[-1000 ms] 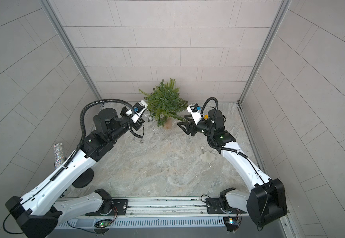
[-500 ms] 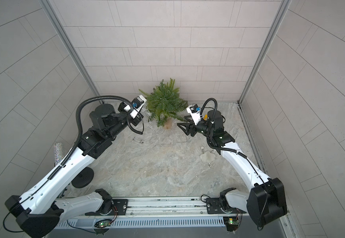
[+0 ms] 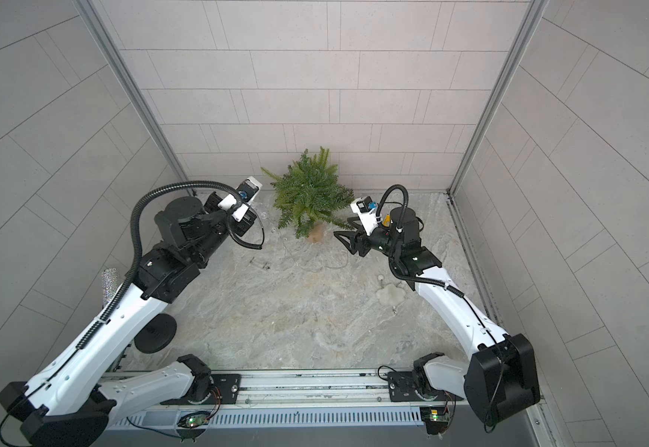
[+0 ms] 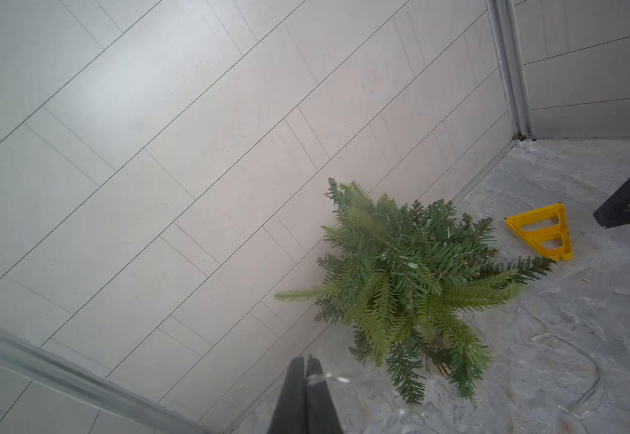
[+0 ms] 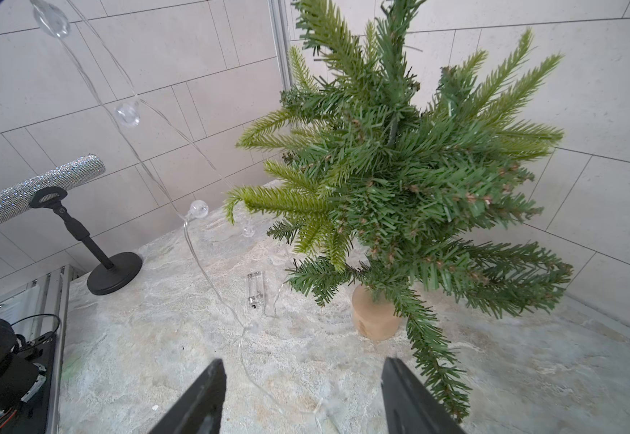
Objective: Remove string lights from the small christmas tree
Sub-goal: Remove the light string from the Christmas tree.
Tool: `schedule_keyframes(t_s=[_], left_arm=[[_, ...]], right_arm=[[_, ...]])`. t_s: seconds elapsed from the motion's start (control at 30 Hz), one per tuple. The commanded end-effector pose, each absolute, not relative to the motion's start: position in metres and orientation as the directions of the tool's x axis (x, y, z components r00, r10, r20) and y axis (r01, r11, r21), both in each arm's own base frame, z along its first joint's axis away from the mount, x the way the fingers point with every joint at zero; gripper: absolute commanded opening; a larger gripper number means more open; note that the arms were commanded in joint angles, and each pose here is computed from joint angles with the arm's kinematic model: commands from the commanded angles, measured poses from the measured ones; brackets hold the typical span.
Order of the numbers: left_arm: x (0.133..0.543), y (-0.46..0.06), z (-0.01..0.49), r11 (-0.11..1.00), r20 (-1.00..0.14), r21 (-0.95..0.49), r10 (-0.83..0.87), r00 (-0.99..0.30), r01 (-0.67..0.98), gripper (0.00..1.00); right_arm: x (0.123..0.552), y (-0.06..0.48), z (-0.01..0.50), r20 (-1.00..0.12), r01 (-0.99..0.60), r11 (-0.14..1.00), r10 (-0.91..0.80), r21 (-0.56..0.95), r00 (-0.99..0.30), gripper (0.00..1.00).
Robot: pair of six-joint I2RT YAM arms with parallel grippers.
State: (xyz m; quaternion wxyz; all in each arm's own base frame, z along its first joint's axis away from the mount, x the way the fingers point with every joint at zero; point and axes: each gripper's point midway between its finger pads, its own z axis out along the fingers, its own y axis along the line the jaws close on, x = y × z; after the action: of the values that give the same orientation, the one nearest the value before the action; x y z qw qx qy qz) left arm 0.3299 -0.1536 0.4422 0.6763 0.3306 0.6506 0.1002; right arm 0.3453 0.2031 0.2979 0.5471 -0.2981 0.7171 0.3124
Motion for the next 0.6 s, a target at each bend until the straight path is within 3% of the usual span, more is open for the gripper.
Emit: schedule_keyframes(t_s=[0.0,0.3,0.57], left_arm=[[0.334,-0.129,0.455,0.791,-0.816,0.576,0.569,0.101,0.206,0.00],[0.358,-0.087,0.445,0.855,-0.858,0.508,0.513,-0.022,0.106,0.00],[0.326,-0.060,0.469,0.891,-0.891,0.450,0.453,-0.043,0.054,0.00]], right_arm=[[0.342,0.204,0.302,-0.976,-0.775,0.623,-0.087,0.104,-0.201,0.68],[0.342,0.204,0.299,-0.974,-0.776,0.621,-0.093,0.107,-0.209,0.68],[0.344,0.203,0.295,-0.972,-0.773,0.627,-0.104,0.101,-0.211,0.68]])
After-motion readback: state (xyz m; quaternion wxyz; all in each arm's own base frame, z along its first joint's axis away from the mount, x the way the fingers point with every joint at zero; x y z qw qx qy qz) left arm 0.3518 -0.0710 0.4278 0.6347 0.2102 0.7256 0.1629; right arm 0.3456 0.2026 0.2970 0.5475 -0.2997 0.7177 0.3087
